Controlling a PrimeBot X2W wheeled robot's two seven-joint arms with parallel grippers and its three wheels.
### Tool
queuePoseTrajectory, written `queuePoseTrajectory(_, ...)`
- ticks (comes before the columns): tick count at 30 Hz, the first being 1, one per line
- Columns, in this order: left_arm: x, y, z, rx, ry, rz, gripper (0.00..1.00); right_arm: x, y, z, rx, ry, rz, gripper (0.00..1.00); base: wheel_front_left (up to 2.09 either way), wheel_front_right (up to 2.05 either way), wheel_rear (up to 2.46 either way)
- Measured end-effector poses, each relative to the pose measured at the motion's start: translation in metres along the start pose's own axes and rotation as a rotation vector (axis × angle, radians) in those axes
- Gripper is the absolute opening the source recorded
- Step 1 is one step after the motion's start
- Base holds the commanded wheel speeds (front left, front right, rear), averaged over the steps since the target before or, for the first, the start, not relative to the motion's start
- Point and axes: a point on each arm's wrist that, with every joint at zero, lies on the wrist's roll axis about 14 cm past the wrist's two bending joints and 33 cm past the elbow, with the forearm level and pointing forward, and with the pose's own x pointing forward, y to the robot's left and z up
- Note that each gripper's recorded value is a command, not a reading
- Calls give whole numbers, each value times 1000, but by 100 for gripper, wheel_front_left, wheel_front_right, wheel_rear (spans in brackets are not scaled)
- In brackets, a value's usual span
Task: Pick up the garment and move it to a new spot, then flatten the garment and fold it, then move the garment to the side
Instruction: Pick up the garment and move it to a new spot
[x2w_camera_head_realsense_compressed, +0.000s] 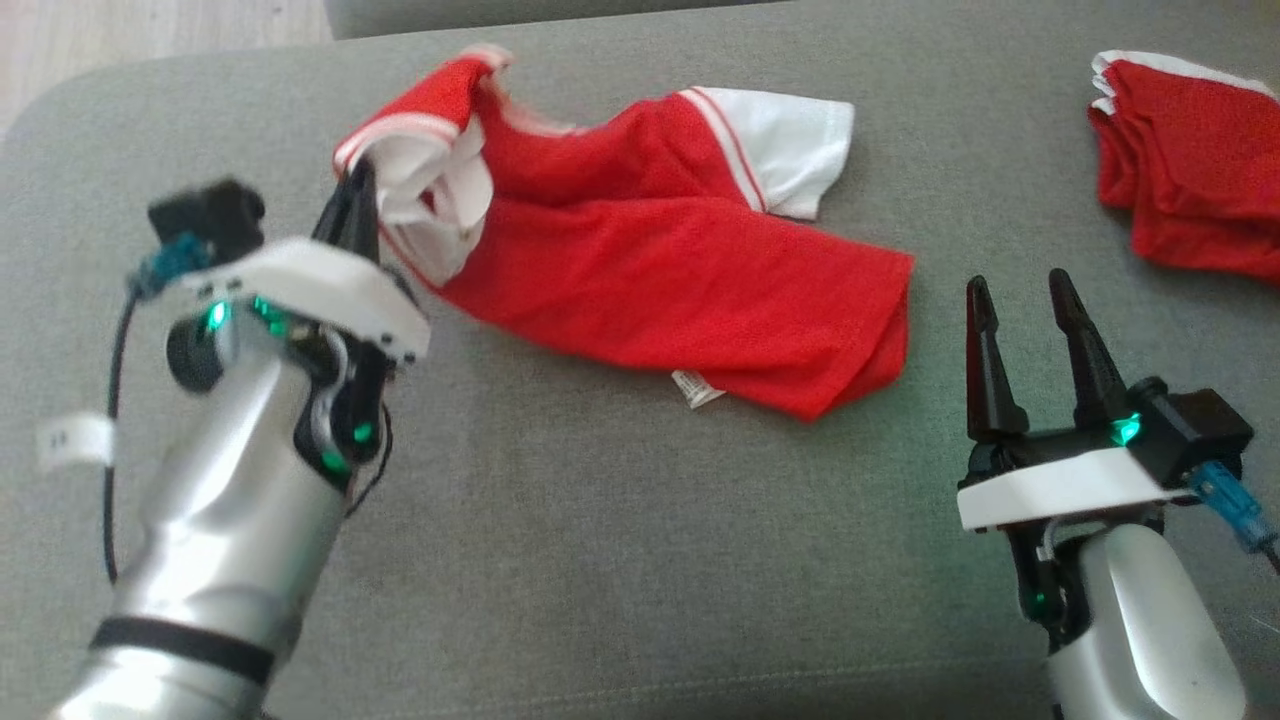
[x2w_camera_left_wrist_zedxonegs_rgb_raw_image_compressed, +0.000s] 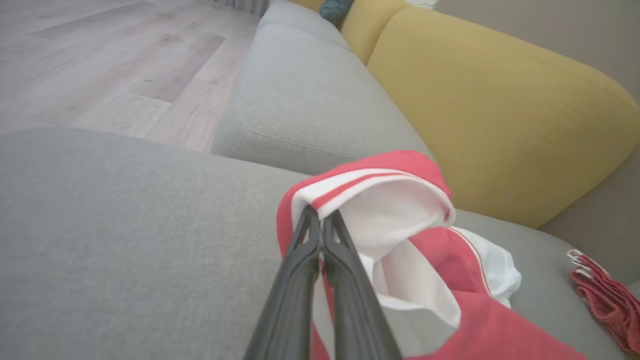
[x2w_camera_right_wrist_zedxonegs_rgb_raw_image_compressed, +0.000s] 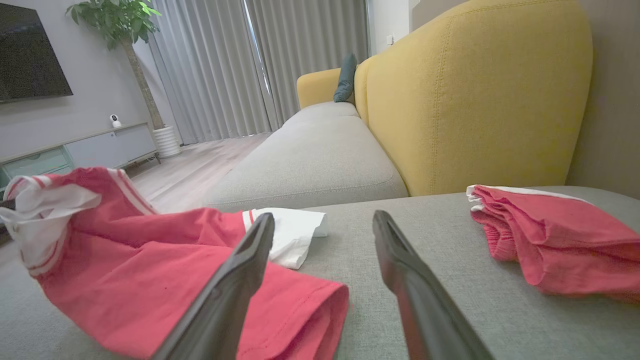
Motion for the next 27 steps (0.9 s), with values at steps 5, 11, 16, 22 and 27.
queuePoseTrajectory(5, -22, 19, -20, 31, -1, 61, 100, 1, 4, 1, 2, -2, 12, 100, 0, 0, 0)
queuePoseTrajectory(11, -40, 17, -6, 140, -74, 42, 100, 2, 11, 4, -9, -10, 30, 100, 0, 0, 0)
queuePoseTrajectory(16, -72, 13, 7, 182, -156, 40, 100, 1, 17, 13, -33, -26, 50, 100, 0, 0, 0)
queuePoseTrajectory(22, -115, 17, -4, 215, -165, 68, 100, -16, 20, 4, -55, 14, 55, 100, 0, 0, 0)
queuePoseTrajectory(27, -140, 18, -5, 218, -191, 100, 100, -27, 25, 1, -53, 25, 67, 100, 0, 0, 0)
